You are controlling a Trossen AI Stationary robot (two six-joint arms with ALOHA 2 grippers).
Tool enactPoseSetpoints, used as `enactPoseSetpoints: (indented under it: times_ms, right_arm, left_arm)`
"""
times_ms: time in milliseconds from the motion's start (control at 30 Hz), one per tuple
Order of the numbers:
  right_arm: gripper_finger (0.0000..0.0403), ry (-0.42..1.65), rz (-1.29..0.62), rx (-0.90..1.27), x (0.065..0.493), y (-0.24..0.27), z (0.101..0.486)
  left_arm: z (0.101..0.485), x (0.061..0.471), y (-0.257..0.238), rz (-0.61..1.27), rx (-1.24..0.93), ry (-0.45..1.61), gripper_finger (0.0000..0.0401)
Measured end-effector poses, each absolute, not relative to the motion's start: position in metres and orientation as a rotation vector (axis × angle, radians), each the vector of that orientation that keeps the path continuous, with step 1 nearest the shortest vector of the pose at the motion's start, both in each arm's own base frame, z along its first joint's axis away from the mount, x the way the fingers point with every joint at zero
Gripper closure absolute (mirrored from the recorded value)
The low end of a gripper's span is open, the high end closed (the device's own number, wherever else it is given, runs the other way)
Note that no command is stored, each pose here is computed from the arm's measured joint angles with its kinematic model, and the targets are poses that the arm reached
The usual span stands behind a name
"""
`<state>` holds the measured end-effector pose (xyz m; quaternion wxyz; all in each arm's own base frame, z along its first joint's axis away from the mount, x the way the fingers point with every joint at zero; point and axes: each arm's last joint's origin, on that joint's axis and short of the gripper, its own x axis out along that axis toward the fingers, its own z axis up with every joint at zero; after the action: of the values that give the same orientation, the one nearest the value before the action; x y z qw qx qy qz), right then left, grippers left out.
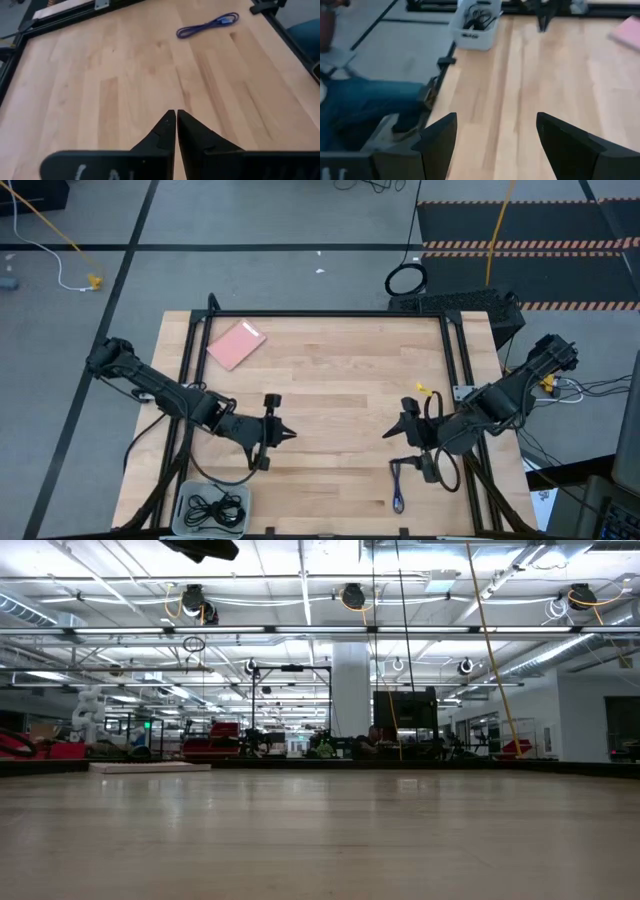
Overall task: Pick and place USB-C Cables
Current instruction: Put the blue charger cable into the white bin
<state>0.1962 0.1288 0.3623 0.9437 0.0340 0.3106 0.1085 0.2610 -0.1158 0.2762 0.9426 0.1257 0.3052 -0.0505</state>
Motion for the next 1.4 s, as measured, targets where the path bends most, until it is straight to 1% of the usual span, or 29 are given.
enactPoseSetpoints:
  times_ms: [100, 200, 300, 400, 533, 700, 833, 967, 1033, 1133, 1300, 1400]
  right_arm:
    - [0.0136, 0.673, 0.243, 0.071, 0.192, 0.127, 0.369]
    - [0.0139, 0.713, 0.259, 0.063, 0.188, 0.125, 0.372]
    - [0.0158, 0.764, 0.251, 0.04, 0.185, 0.123, 0.369]
    - [0.0193, 0.803, 0.241, 0.02, 0.182, 0.121, 0.366]
    - [0.0253, 0.829, 0.24, -0.004, 0.181, 0.12, 0.364]
    - [0.0323, 0.893, 0.268, -0.02, 0.177, 0.118, 0.361]
    - [0.0365, 0.911, 0.292, -0.012, 0.176, 0.119, 0.36]
    - [0.0395, 0.929, 0.307, 0.0, 0.177, 0.12, 0.359]
    - [0.0401, 0.947, 0.312, -0.002, 0.18, 0.121, 0.356]
    - [0.0399, 0.997, 0.321, 0.012, 0.187, 0.121, 0.35]
    - [0.0402, 1.14, 0.326, 0.043, 0.2, 0.119, 0.334]
    - [0.0402, 1.221, 0.291, 0.052, 0.206, 0.118, 0.324]
  left_arm:
    - [0.278, 0.263, -0.114, -0.093, 0.244, 0.605, 0.0374]
    - [0.28, 0.265, -0.113, -0.088, 0.232, 0.575, 0.0378]
    - [0.283, 0.268, -0.112, -0.084, 0.221, 0.548, 0.0387]
    - [0.285, 0.269, -0.112, -0.082, 0.215, 0.526, 0.0395]
    - [0.285, 0.269, -0.112, -0.081, 0.209, 0.52, 0.0397]
    - [0.286, 0.27, -0.112, -0.081, 0.203, 0.506, 0.0378]
    - [0.286, 0.27, -0.112, -0.081, 0.201, 0.504, 0.0372]
    - [0.287, 0.27, -0.112, -0.081, 0.198, 0.502, 0.0371]
    - [0.287, 0.271, -0.112, -0.08, 0.194, 0.492, 0.0371]
    - [0.29, 0.272, -0.113, -0.081, 0.183, 0.463, 0.0371]
    - [0.292, 0.273, -0.113, -0.081, 0.176, 0.446, 0.0371]
    - [0.292, 0.273, -0.113, -0.081, 0.175, 0.443, 0.0371]
